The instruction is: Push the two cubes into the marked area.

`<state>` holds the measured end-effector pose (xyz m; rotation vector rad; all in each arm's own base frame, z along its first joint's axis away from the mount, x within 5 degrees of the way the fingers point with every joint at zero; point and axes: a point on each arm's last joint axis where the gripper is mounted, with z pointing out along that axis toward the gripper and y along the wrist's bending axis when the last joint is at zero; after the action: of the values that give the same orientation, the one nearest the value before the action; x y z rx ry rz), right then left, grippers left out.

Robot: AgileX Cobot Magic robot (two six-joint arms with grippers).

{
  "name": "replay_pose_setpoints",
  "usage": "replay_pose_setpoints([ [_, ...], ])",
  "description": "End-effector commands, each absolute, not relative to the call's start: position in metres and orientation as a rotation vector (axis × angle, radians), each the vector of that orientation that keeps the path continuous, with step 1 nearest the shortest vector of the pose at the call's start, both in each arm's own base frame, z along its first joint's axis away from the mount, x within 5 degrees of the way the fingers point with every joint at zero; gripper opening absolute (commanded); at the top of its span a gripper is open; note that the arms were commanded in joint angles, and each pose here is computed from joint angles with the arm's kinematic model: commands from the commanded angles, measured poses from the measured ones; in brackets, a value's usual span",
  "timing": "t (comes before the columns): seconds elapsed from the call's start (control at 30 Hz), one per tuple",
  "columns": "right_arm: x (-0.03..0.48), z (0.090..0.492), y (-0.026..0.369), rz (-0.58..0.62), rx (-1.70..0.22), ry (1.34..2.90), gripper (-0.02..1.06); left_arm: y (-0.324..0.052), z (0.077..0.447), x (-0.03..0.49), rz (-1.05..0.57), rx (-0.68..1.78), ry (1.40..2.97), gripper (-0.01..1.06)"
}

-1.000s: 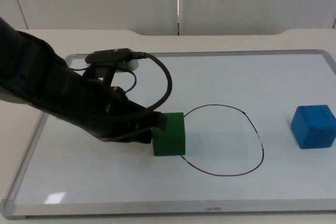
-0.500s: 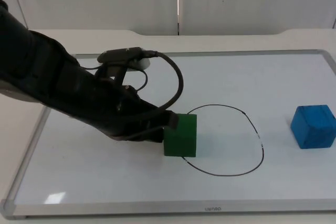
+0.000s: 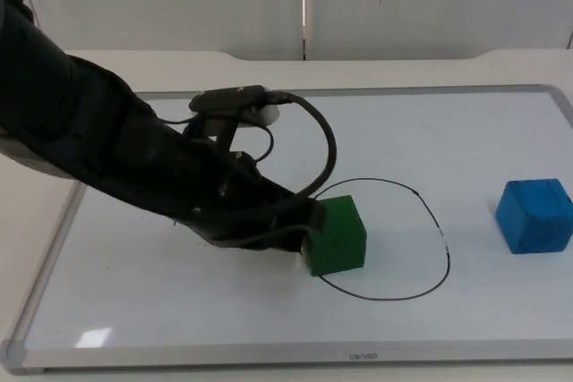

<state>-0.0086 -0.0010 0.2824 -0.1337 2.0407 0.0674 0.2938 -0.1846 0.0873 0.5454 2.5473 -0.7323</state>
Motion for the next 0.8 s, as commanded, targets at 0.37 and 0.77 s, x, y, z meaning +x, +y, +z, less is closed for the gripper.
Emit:
replay_pose_setpoints([
  [0.37, -0.007, 0.280, -0.001, 0.061, -0.134, 2.043, 1.05, -0.192, 0.095, 0.303, -0.727, 0.532, 2.512, 0.00],
  [0.77, -0.007, 0.280, -0.001, 0.061, -0.134, 2.043, 1.05, -0.204, 0.096, 0.297, -0.745, 0.587, 2.500, 0.00],
])
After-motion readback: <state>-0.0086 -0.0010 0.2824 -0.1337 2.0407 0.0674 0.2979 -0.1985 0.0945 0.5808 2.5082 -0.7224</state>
